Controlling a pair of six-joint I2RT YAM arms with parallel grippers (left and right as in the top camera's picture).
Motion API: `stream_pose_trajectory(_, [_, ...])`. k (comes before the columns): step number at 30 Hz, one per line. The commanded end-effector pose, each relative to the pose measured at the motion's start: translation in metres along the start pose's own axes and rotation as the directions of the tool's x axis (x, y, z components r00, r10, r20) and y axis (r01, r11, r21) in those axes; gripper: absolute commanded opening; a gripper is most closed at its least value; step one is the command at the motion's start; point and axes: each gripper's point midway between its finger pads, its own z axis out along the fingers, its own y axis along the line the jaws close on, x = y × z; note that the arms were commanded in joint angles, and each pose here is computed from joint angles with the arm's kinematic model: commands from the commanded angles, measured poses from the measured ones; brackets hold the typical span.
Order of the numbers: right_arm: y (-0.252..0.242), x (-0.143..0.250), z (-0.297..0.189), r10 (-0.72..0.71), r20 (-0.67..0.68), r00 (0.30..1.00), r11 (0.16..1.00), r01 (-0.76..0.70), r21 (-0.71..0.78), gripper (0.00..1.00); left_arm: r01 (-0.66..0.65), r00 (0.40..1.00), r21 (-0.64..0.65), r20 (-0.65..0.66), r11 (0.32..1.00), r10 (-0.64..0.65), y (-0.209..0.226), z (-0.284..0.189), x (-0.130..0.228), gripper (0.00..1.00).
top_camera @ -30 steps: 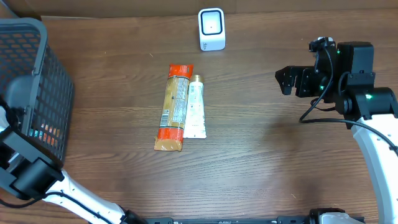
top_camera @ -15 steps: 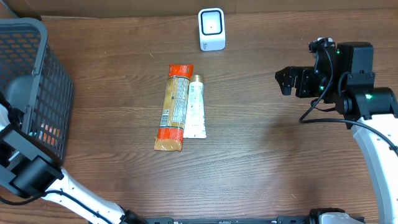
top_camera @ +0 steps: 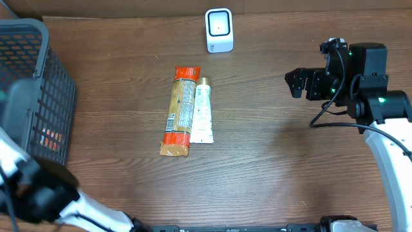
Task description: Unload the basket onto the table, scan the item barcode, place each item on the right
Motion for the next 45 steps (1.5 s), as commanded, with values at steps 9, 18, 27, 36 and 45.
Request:
stream_pose_trajectory(9, [0.004,-0.012,-0.006,-0.019,0.035,0.999,1.000,0.019,0.001,0.99,-0.491,0.836,0.634,0.149,0.597,0.528,-0.278,-0.179,0.131,0.04])
stream_pose_trajectory(18, [0.004,-0.012,-0.006,-0.020,0.036,0.999,1.000,0.020,0.001,0.99,-0.567,0.451,0.773,0.003,0.284,0.893,-0.389,-0.140,0.385,0.04])
stream_pose_trajectory(27, [0.004,-0.012,-0.006,-0.019,0.035,0.999,1.000,0.019,0.001,0.99,-0.579,0.180,0.801,-0.058,0.153,0.982,-0.395,-0.122,0.521,0.10])
stream_pose_trajectory(36, [0.004,-0.012,-0.006,-0.019,0.035,0.999,1.000,0.019,0.001,0.99,-0.606,0.213,0.780,-0.035,0.160,0.976,-0.402,-0.137,0.491,1.00])
stream_pose_trajectory(45, [0.004,-0.012,-0.006,-0.019,0.035,0.999,1.000,0.019,0.001,0.99,-0.685,0.676,0.502,0.168,0.528,0.717,-0.360,-0.204,0.202,1.00])
